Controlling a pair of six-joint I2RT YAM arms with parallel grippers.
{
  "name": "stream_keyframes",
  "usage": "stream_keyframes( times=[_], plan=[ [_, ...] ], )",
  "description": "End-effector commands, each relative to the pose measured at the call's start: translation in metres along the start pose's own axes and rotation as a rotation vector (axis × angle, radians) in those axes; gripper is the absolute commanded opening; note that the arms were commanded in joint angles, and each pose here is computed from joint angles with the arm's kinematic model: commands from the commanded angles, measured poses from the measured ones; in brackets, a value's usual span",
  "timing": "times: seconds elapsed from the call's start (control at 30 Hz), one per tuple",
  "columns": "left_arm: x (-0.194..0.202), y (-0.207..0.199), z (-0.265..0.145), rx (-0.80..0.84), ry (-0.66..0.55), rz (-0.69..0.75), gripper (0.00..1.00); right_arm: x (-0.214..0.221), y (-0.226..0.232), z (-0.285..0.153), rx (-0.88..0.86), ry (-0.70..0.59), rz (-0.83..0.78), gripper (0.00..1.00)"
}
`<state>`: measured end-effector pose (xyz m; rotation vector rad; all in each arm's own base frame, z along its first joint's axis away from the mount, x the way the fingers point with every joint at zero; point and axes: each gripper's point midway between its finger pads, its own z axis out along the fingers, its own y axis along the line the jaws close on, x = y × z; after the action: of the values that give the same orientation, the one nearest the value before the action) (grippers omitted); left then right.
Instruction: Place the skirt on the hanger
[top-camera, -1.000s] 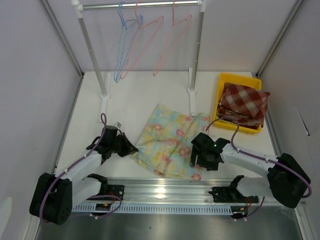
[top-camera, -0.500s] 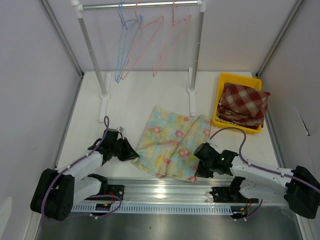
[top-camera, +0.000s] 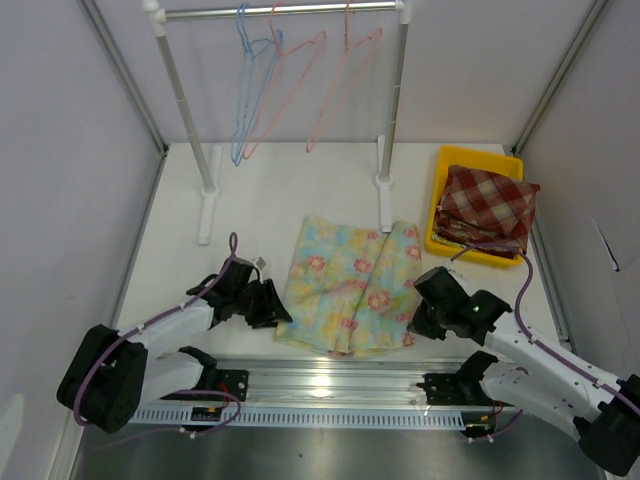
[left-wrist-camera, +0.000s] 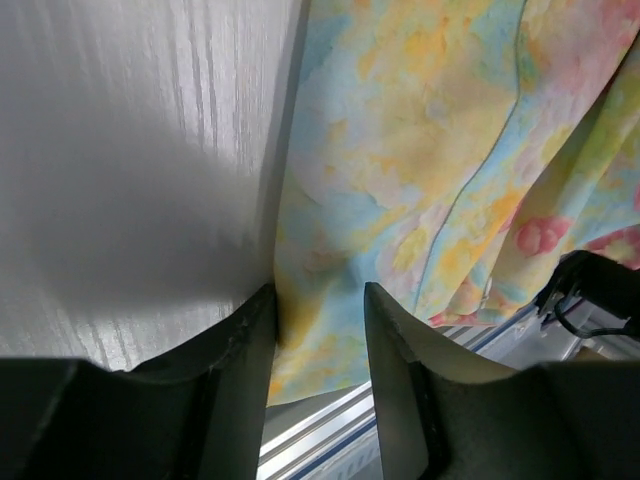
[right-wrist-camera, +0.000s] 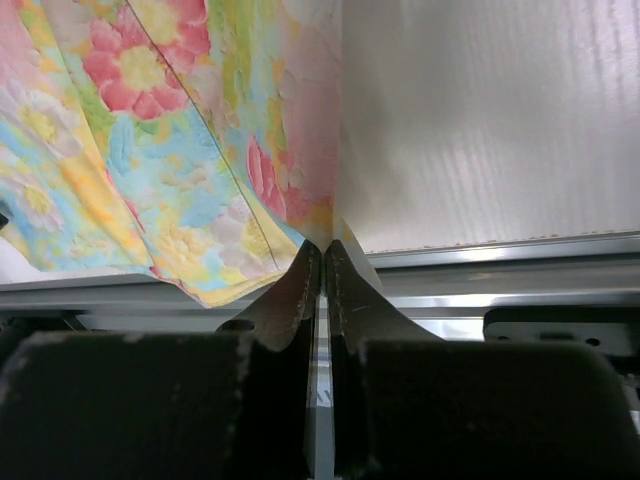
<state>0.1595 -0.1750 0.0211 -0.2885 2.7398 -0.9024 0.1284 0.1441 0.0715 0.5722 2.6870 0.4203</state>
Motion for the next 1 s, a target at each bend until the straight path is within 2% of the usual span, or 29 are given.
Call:
stream_keyframes(
  times=[0.0,0.13,0.2,0.23,0.27,0.37,0.4,0.43,0.47,0.5,0.53,0.6,0.63,0.67,0.73,0.77,0.8,0.97],
  plan=[
    [0.025,0.015,0.002,-0.073,0.088,-0.025,0.44,-0.018,0.005,-0.015,-0.026,-0.044,-0.018,0.00],
    [0.037,0.010,0.007,-0.040,0.136,-0.027,0.35,-0.032,0.022,-0.024,-0.066,-0.062,-0.035,0.00],
    [0.042,0.007,0.009,-0.025,0.158,-0.029,0.23,-0.038,0.027,-0.023,-0.055,-0.064,-0.058,0.00],
    [0.042,0.002,0.009,0.002,0.166,-0.026,0.08,-0.042,0.035,-0.027,-0.074,-0.070,-0.065,0.00],
    [0.043,-0.001,0.008,0.014,0.173,-0.025,0.00,-0.044,0.040,-0.029,-0.085,-0.073,-0.072,0.00],
    [0.026,-0.027,-0.002,0.079,0.147,-0.018,0.00,-0.068,0.074,-0.047,-0.161,-0.103,-0.116,0.00],
    [0.000,-0.055,-0.013,0.136,0.087,0.017,0.00,-0.084,0.082,-0.053,-0.166,-0.127,-0.111,0.00],
    [-0.008,-0.059,-0.021,0.132,0.076,0.012,0.00,-0.095,0.089,-0.050,-0.147,-0.123,-0.154,0.00],
    [-0.040,-0.075,-0.035,0.163,0.002,0.005,0.00,-0.119,0.115,-0.074,-0.214,-0.173,-0.159,0.00],
    [-0.055,-0.079,-0.042,0.172,-0.026,0.006,0.00,-0.134,0.128,-0.080,-0.239,-0.194,-0.171,0.00],
    [-0.093,-0.099,-0.064,0.214,-0.102,-0.007,0.00,-0.160,0.148,-0.089,-0.283,-0.202,-0.183,0.00],
    [-0.121,-0.109,-0.079,0.251,-0.145,-0.041,0.00,-0.188,0.168,-0.096,-0.320,-0.217,-0.193,0.00],
    [-0.155,-0.131,-0.105,0.303,-0.235,-0.019,0.00,-0.204,0.175,-0.098,-0.329,-0.232,-0.189,0.00],
    [-0.169,-0.136,-0.109,0.310,-0.251,-0.035,0.00,-0.225,0.198,-0.105,-0.366,-0.252,-0.211,0.00],
    [-0.203,-0.150,-0.130,0.343,-0.323,-0.041,0.00,-0.250,0.215,-0.110,-0.387,-0.276,-0.219,0.00],
    [-0.220,-0.162,-0.136,0.375,-0.334,-0.055,0.00,-0.266,0.216,-0.090,-0.358,-0.247,-0.207,0.00],
    [-0.238,-0.174,-0.151,0.403,-0.376,-0.039,0.00,-0.286,0.239,-0.116,-0.436,-0.295,-0.220,0.00],
    [-0.304,-0.190,-0.185,0.440,-0.479,-0.055,0.00,-0.340,0.280,-0.131,-0.536,-0.339,-0.231,0.00]
  ],
)
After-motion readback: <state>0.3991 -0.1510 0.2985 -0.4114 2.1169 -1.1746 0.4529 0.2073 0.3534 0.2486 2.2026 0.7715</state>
